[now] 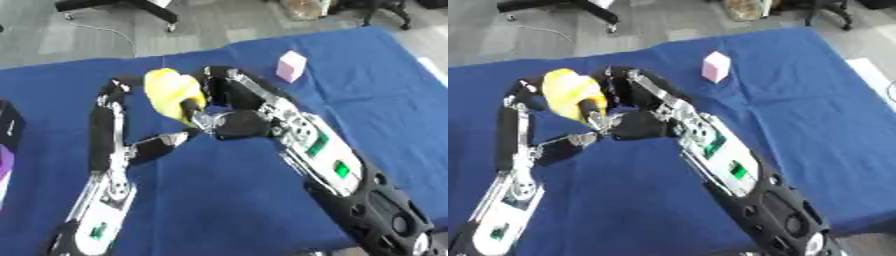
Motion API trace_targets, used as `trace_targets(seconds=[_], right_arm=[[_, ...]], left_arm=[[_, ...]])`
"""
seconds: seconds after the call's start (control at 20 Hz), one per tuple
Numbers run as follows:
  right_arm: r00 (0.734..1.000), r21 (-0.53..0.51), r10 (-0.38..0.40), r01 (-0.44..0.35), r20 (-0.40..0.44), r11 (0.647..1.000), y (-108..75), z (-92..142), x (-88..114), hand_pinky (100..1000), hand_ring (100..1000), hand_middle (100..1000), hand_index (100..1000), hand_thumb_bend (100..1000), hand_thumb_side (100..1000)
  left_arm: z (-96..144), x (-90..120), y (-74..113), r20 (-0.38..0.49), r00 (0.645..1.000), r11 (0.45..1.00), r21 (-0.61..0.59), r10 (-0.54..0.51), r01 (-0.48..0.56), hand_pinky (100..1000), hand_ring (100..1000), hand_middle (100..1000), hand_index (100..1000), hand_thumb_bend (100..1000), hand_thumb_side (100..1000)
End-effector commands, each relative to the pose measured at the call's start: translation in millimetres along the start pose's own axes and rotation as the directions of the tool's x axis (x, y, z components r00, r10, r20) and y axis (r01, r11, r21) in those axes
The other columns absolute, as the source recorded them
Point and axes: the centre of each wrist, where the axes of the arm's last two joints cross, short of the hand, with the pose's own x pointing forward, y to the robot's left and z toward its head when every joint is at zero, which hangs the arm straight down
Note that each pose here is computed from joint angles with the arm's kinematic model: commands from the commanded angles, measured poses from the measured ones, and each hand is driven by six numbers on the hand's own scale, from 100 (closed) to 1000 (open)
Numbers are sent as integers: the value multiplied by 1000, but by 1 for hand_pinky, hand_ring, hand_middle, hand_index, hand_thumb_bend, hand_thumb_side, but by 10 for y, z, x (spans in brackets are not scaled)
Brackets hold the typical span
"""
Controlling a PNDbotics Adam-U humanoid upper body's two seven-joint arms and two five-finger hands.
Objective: Pick up the objects with one hand, pass them to the other hand, and then place them into the box on the other side of the table.
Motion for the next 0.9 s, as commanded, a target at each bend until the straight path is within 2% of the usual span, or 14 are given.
trace_targets(seconds=[0.05, 0.35, 0.9], right_arm=[[999, 28, 11, -12, 30, 1000, -21, -10, 104, 654, 535, 231, 156, 100, 100], [1000, 44, 21, -21, -10, 999, -30, -1, 80, 650, 534, 230, 154, 100, 100], [990, -19, -3, 0, -141, 1000, -49, -7, -12, 640, 528, 222, 155, 100, 100]], left_arm=[[-64, 66, 69, 35, 999, 999, 32, -30, 29, 564, 695, 711, 758, 982, 321], [-72, 70, 120, 49, 996, 996, 61, -72, 69, 567, 697, 712, 759, 970, 311], [-20, 38, 212, 83, 991, 993, 53, -109, 104, 577, 704, 718, 764, 943, 319]])
